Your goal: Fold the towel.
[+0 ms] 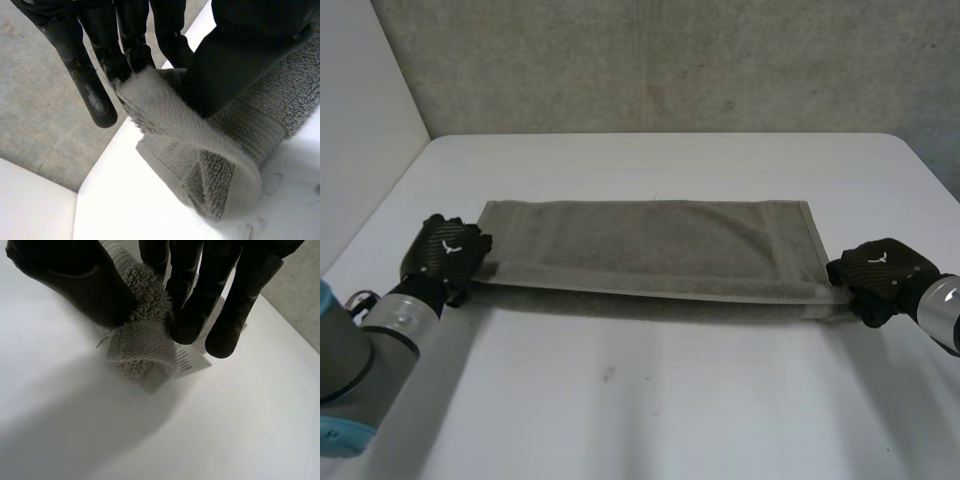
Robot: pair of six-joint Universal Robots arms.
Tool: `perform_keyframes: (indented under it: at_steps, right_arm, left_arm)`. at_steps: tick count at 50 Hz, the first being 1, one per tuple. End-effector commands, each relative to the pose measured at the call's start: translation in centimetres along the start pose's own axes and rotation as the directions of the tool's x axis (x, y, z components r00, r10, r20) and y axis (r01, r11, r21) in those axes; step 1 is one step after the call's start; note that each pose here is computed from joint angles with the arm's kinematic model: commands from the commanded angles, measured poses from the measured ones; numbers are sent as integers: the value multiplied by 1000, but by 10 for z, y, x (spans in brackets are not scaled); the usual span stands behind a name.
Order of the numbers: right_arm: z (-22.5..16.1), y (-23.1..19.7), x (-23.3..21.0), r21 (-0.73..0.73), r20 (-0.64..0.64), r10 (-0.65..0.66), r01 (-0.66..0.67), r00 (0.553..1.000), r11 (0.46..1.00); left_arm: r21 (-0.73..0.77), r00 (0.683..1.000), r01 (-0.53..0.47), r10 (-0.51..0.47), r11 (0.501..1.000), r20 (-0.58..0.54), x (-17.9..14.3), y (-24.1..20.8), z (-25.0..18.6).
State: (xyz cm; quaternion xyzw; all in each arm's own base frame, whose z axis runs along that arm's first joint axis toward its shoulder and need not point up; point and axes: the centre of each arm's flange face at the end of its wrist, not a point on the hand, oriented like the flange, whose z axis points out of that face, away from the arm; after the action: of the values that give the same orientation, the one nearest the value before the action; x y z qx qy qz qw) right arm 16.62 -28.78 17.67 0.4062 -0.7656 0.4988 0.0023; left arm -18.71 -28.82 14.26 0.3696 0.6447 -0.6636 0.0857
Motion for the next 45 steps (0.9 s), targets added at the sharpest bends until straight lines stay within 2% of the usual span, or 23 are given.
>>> perform_keyframes:
  at_steps: [1,5,10,19,25,30,35,41,45]
  right_arm:
    - [-29,-13,-6,-40,55,7,-5,998,999]
    - [-60,-18,-12,-81,87,-82,89,993,993]
    - [-95,-21,2,-138,93,-186,198,978,971]
    - [-109,-33,17,-110,133,-213,227,968,968]
    - [-89,-27,26,-118,177,-175,197,969,973]
    - [-60,-22,36,-134,216,-96,127,972,983]
    - [-34,-23,39,-136,222,-73,105,972,985]
    - [-5,-27,43,-130,166,-89,111,982,985]
    - [21,-28,46,-106,118,-87,100,989,989]
  left_arm:
    - [5,1000,3,-3,1000,9,-8,-19,-25]
    - [-14,1000,20,-20,1000,-20,-11,-34,-52]
    - [-55,996,46,-50,997,-74,-7,-48,-91]
    - [-89,991,76,-85,993,-104,-7,-61,-117]
    - [-80,994,82,-87,993,-68,-18,-59,-100]
    - [-88,991,88,-96,992,-94,-20,-49,-69]
    - [-85,986,92,-103,992,-129,-16,-43,-40]
    - [-75,978,101,-113,992,-177,-6,-39,4]
    - [-64,978,120,-129,991,-162,-7,-35,37]
